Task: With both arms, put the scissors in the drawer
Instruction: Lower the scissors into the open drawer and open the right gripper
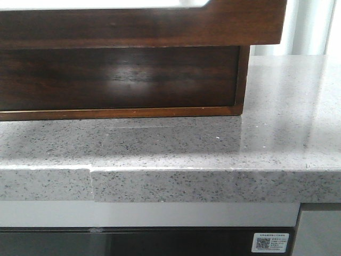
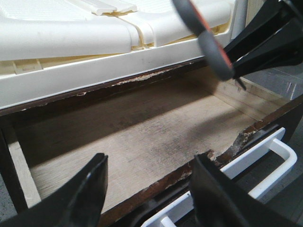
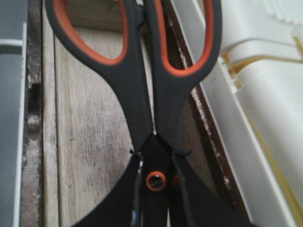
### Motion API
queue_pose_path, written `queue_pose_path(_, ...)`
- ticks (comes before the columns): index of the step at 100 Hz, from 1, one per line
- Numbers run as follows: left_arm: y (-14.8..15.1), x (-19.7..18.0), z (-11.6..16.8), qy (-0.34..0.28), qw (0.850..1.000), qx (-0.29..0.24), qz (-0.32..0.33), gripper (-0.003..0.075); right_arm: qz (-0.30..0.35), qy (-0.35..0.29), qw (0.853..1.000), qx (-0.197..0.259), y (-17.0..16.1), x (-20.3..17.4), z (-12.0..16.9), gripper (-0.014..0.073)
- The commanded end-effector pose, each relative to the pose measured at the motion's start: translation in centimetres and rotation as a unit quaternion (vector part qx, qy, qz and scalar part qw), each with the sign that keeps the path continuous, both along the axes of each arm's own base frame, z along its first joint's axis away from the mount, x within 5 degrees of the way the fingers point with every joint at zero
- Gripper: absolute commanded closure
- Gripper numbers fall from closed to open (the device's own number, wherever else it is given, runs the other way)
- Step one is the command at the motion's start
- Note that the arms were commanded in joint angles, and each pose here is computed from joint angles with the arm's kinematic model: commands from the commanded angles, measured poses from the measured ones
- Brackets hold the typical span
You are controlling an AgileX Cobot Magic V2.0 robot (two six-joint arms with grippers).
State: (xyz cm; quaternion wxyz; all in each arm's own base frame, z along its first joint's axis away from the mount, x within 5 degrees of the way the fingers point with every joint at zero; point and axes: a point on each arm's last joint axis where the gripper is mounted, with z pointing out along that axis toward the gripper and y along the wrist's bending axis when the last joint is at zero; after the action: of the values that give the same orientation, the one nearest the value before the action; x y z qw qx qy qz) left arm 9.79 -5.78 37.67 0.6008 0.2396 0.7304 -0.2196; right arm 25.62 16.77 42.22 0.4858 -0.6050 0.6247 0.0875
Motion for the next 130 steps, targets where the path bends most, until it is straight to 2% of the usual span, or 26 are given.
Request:
queue_pose_path(1, 0.0, 0.1, 1.5, -0.023, 0.999, -0.03, 0.01, 0.0357, -0.011, -0.036, 0.999, 0.023, 0.2, 0.5, 1.2, 0.0647)
queue_pose_path(19, 0.1, 0.1, 1.4, -0.024, 0.999, -0.024, 0.011, 0.0357, -0.002, -0.028, 1.0, 0.005, 0.7, 1.5, 0.0, 0.0647)
queue_pose_path(53, 0.1, 0.2, 1.4, -0.024, 0.999, -0.024, 0.012, 0.0357, 0.0, -0.03, 0.999, -0.012, 0.6, 1.5, -0.2, 0.0641)
queue_pose_path(85, 0.1, 0.2, 1.4, -0.024, 0.999, -0.025, 0.013, 0.0357, 0.001, -0.029, 1.0, -0.012, 0.6, 1.5, -0.2, 0.0437)
queue_pose_path(97, 0.1, 0.2, 1.4, -0.024, 0.999, -0.025, 0.013, 0.0357, -0.001, -0.032, 0.999, -0.01, 0.6, 1.5, -0.2, 0.0403)
queue_pose_path(116, 0.1, 0.2, 1.4, -0.024, 0.999, -0.025, 0.013, 0.0357, -0.017, -0.047, 0.999, 0.014, -0.3, 0.1, 1.8, 0.0405)
queue_pose_path(130, 0.1, 0.2, 1.4, -0.024, 0.999, -0.025, 0.013, 0.0357, -0.063, -0.041, 0.996, 0.041, -2.1, -2.4, 4.0, 0.0405)
